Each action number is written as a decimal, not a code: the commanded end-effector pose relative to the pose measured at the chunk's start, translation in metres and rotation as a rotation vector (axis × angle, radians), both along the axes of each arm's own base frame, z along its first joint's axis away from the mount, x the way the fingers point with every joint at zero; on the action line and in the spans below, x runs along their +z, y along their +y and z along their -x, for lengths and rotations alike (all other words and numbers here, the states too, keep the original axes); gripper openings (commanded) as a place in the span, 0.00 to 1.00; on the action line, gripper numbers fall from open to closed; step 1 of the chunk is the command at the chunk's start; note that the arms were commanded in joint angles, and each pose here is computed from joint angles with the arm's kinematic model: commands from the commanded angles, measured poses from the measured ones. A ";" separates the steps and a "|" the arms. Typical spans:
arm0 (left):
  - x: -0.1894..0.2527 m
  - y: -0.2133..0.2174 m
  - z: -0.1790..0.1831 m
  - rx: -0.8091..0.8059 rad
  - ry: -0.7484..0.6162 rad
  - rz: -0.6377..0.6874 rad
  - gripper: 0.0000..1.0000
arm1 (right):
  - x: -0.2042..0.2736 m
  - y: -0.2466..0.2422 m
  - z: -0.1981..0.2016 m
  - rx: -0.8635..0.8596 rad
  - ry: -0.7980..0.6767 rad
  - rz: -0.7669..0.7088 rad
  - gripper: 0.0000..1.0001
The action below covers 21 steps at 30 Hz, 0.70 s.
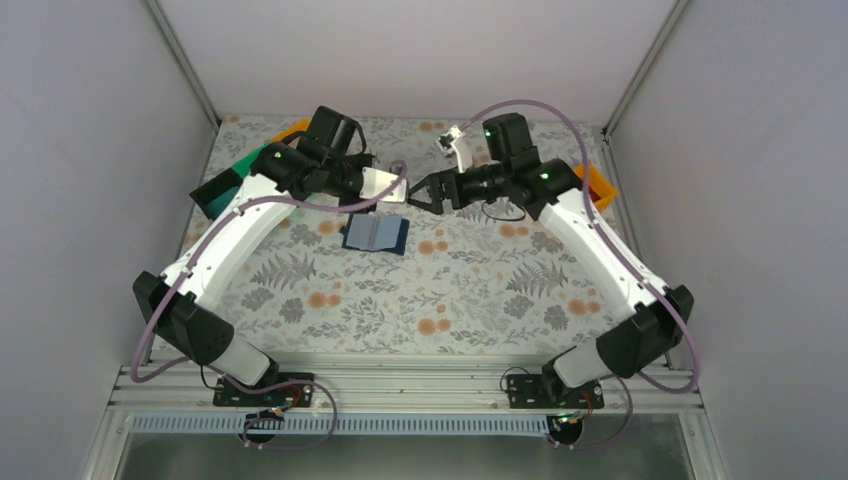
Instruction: Take the credit cards out of the card holder
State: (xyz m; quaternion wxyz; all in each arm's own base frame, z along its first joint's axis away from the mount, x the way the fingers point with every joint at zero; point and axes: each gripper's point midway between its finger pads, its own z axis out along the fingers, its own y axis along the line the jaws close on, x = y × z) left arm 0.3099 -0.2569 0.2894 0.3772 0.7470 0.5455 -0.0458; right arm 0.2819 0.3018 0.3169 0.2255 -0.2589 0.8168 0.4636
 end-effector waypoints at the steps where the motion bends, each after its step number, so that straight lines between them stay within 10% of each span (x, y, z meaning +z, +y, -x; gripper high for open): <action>1: 0.001 0.013 0.017 0.247 0.360 0.139 0.02 | 0.048 -0.024 0.011 -0.030 -0.311 0.025 0.99; 5: 0.029 0.016 0.051 0.195 0.598 0.261 0.02 | 0.062 -0.027 0.014 -0.012 -0.473 0.012 0.99; 14: 0.054 0.032 0.077 0.268 0.598 0.293 0.02 | 0.074 0.024 0.047 0.341 -0.667 -0.168 0.92; 21: 0.044 0.035 0.077 0.297 0.614 0.272 0.02 | 0.074 0.039 0.038 0.384 -0.622 -0.198 0.58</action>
